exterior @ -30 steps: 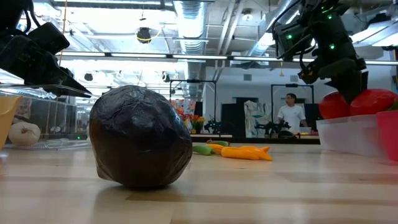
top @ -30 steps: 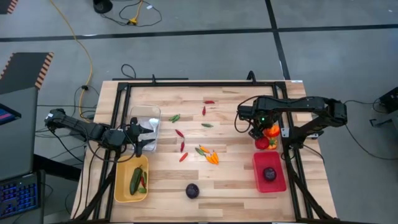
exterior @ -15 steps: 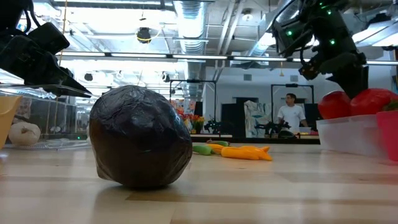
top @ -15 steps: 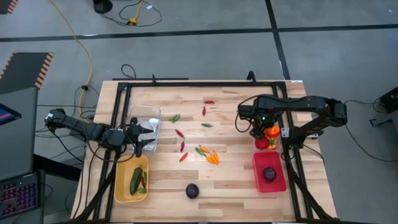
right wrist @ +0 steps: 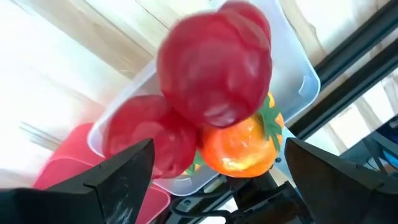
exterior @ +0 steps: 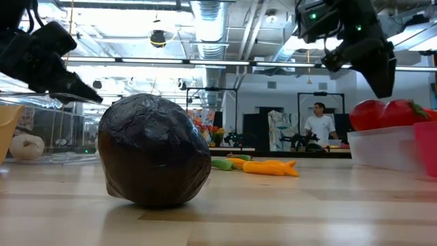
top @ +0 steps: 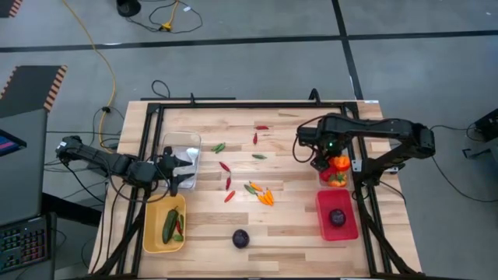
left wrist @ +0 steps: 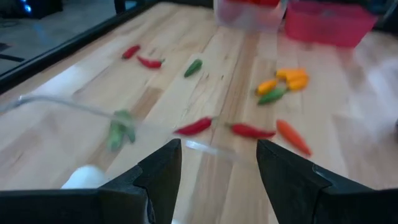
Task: Sort produce into baskets
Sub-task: Put the orange chili pepper into the yellow bin
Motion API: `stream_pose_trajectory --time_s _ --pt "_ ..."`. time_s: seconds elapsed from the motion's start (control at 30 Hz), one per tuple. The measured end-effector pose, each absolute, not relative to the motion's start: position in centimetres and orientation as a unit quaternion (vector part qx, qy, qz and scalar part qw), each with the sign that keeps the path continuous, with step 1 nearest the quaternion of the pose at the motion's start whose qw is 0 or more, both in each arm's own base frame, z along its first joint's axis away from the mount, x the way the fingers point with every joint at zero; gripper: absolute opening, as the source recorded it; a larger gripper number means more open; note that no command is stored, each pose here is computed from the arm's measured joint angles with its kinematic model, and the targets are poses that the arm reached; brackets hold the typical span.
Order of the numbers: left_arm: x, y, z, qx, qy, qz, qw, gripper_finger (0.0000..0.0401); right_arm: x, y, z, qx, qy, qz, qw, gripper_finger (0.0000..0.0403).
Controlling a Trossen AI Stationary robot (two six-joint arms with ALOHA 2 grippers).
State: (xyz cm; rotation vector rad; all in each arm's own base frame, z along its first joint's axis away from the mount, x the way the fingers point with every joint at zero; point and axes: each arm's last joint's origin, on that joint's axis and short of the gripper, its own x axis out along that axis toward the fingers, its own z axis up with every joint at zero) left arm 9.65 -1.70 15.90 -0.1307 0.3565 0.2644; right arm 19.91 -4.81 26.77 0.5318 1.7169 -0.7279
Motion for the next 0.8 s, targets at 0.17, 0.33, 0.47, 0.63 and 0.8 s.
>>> stream_pose_trajectory --time_s 0.17,0.33,0.47,0.63,0.8 --pt "10.0 -1.8 16.7 -0.074 0.135 0.123 0.980 0.0196 20.3 -4.3 27.6 0.220 0.721 -0.301 0.584 0.0386" --pt "10.2 -1.9 17.7 -0.081 0.091 0.116 0.986 0.0196 20.7 -3.6 28.4 0.212 0.714 -0.291 0.600 0.0385" --pt "10.4 -1.9 18.5 -0.082 0.053 0.111 0.989 0.0196 21.1 -3.0 29.1 0.207 0.705 -0.284 0.616 0.0386" --pt "10.4 -1.9 20.2 -0.085 0.033 0.109 0.990 0.0196 21.8 -2.4 29.9 0.204 0.682 -0.269 0.648 0.0386" --pt "11.1 -2.2 22.6 -0.051 0.040 0.109 0.992 0.0185 23.0 -1.9 30.8 0.209 0.641 -0.251 0.694 0.0386"
